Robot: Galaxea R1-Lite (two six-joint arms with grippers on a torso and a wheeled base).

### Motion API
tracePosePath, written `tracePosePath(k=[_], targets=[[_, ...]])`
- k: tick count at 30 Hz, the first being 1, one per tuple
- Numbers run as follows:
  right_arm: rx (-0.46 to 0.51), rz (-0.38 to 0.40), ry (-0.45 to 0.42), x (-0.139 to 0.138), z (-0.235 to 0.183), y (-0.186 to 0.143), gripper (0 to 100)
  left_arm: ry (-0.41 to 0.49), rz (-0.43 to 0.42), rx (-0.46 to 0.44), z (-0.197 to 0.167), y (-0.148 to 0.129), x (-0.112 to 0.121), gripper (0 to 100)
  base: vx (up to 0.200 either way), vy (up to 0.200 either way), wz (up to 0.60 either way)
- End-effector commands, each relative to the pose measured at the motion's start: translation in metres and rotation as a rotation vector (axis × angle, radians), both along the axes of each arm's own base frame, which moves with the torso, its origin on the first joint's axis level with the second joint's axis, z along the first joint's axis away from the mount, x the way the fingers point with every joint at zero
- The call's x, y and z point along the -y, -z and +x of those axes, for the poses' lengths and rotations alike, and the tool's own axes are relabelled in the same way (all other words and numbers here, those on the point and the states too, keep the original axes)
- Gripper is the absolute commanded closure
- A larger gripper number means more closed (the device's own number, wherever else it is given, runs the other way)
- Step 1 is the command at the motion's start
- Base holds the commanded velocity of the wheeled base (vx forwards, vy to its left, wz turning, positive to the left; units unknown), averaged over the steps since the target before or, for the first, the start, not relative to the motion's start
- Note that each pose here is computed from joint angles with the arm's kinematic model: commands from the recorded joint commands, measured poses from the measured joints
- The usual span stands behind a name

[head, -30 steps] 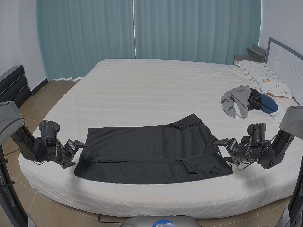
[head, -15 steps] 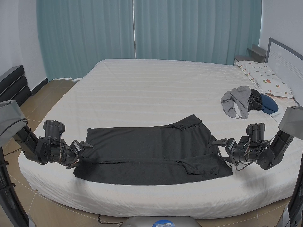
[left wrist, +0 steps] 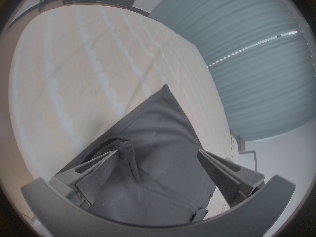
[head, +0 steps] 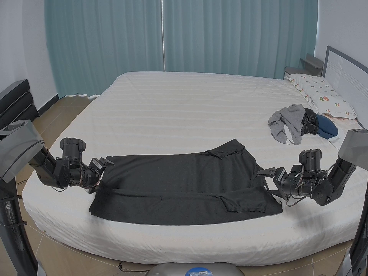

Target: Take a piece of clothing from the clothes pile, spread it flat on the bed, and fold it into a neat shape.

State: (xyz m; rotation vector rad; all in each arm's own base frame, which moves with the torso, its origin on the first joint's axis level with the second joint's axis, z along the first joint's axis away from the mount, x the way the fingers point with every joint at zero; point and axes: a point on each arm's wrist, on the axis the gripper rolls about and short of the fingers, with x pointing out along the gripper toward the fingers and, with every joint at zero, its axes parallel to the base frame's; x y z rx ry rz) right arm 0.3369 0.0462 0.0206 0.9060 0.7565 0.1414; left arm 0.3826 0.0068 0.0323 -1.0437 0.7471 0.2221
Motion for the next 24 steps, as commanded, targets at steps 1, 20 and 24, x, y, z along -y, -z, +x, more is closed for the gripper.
tracePosePath(k=[1, 20, 24], targets=[[-0.001, 0.0, -0.001, 0.0, 0.0, 0.001, 0, -0.054, 0.004, 0.009, 0.009, 0.005, -0.014, 0, 0.0, 0.0, 0.0], [0.003, 0.0, 0.003, 0.001, 0.0, -0.001, 0, 0.195, 0.175, 0.016, -0.014, 0.023, -0.022, 0, 0.0, 0.0, 0.0], [0.002, -0.005, -0.001, 0.0, 0.0, 0.0, 0, 0.21, 0.177, 0.021, -0.011, 0.024, -0.017, 0, 0.0, 0.0, 0.0]])
